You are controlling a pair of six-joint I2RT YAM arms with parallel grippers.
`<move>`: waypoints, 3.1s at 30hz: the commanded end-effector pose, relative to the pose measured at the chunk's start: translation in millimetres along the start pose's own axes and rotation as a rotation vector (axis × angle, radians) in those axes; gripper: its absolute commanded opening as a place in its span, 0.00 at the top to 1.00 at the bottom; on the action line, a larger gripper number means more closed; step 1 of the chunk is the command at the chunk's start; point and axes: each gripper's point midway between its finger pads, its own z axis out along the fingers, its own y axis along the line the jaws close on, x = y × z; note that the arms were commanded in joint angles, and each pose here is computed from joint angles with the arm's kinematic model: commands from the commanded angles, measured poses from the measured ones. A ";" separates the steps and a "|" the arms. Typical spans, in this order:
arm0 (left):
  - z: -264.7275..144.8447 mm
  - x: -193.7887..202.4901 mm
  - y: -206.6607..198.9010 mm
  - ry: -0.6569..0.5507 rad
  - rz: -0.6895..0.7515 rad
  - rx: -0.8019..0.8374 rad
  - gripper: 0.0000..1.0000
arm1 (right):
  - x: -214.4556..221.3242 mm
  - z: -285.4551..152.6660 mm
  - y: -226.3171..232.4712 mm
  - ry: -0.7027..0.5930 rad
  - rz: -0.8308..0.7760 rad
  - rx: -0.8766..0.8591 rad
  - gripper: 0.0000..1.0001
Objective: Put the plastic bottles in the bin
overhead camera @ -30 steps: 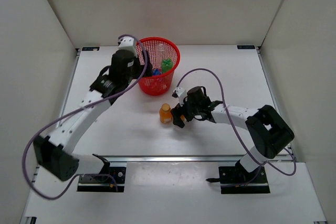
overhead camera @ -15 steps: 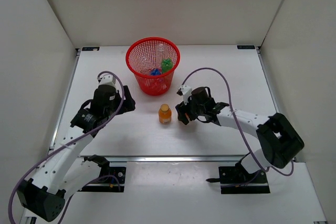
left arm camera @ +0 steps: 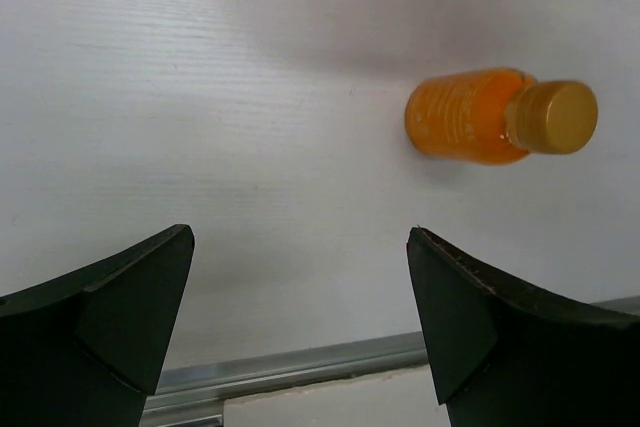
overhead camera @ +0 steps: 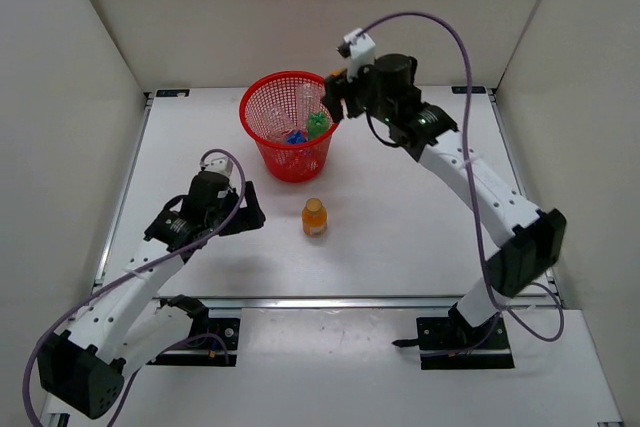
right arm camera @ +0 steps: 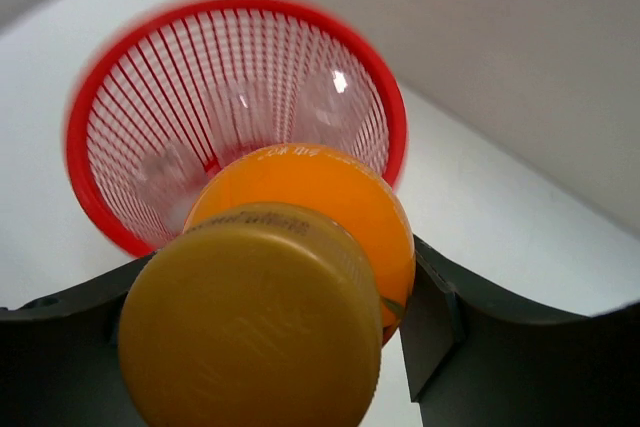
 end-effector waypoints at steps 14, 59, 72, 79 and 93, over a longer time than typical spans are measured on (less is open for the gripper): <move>1.3 53.5 -30.8 0.257 0.312 0.148 0.02 | -27.9 77.2 40.2 0.080 0.041 -0.098 0.01; 80.4 -16.9 -194.2 0.001 0.559 0.269 0.45 | 162.1 -193.1 -113.6 0.278 0.498 0.472 0.01; 2.8 -248.8 -176.6 -0.495 0.322 0.095 0.43 | 216.3 -214.2 -129.8 0.393 0.535 0.603 0.01; 56.2 -274.9 -118.6 -0.450 0.250 -0.031 0.18 | 227.1 -211.8 -125.8 0.425 0.540 0.595 0.01; -15.5 -248.3 -82.9 -0.419 0.169 -0.091 0.01 | 246.2 -218.8 -116.0 0.510 0.591 0.581 0.01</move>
